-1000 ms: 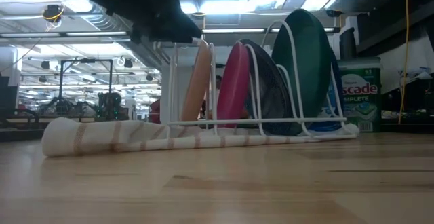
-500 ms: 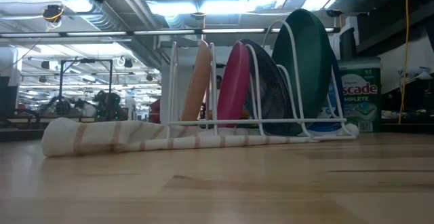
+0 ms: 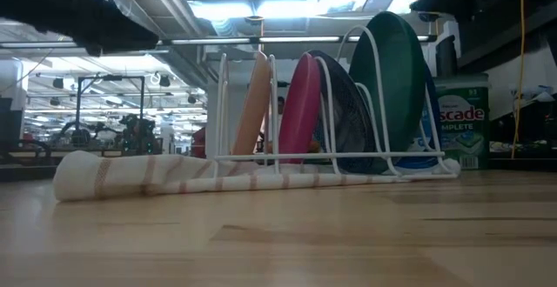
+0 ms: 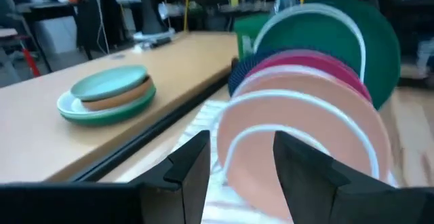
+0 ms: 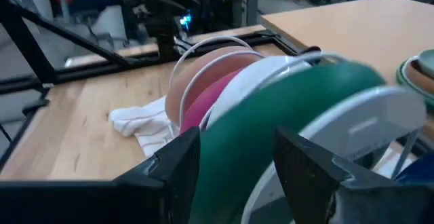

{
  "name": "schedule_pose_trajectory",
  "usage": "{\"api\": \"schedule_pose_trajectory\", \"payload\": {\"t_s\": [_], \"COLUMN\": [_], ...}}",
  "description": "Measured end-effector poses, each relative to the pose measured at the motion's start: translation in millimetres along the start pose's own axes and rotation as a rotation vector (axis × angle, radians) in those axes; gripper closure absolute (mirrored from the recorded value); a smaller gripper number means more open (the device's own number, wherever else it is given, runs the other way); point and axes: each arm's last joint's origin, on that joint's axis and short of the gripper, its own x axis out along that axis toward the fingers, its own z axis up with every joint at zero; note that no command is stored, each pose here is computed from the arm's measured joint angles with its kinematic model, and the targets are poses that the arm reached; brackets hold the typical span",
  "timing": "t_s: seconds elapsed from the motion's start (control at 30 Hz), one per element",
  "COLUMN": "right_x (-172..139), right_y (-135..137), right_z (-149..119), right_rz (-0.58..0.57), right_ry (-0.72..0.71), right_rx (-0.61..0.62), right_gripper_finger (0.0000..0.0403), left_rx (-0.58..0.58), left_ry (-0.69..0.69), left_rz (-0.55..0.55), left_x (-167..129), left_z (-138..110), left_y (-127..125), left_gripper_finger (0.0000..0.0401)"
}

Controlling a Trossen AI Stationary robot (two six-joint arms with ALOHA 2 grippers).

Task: Sort dishes
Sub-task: Return to Home Position

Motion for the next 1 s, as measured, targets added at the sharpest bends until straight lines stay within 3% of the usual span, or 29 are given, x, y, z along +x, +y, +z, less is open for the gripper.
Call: {"api": "schedule_pose_trajectory", "payload": {"t_s": [0.27,0.57,1.0], "right_x": [-16,-45,-42], "right_y": [-17,-37,-39], "right_z": [-38,-51,-76], "right_rz": [0.012,0.011,0.084], "right_ry": [-0.059,-0.218,-0.178], "right_rx": [0.083,0.153,0.143], "right_gripper_finger": [0.0217,0.0217,0.0217], "left_rx": [-0.037,-0.070,-0.037], "left_ry": [-0.103,-0.247,-0.079], "left_rz": [0.013,0.076,0.057], "left_x": [-4,-19,-16], "left_z": [-24,-16,-36], "left_y": [20,41,39], "left_gripper_finger": [0.0248,0.0248,0.0248]}}
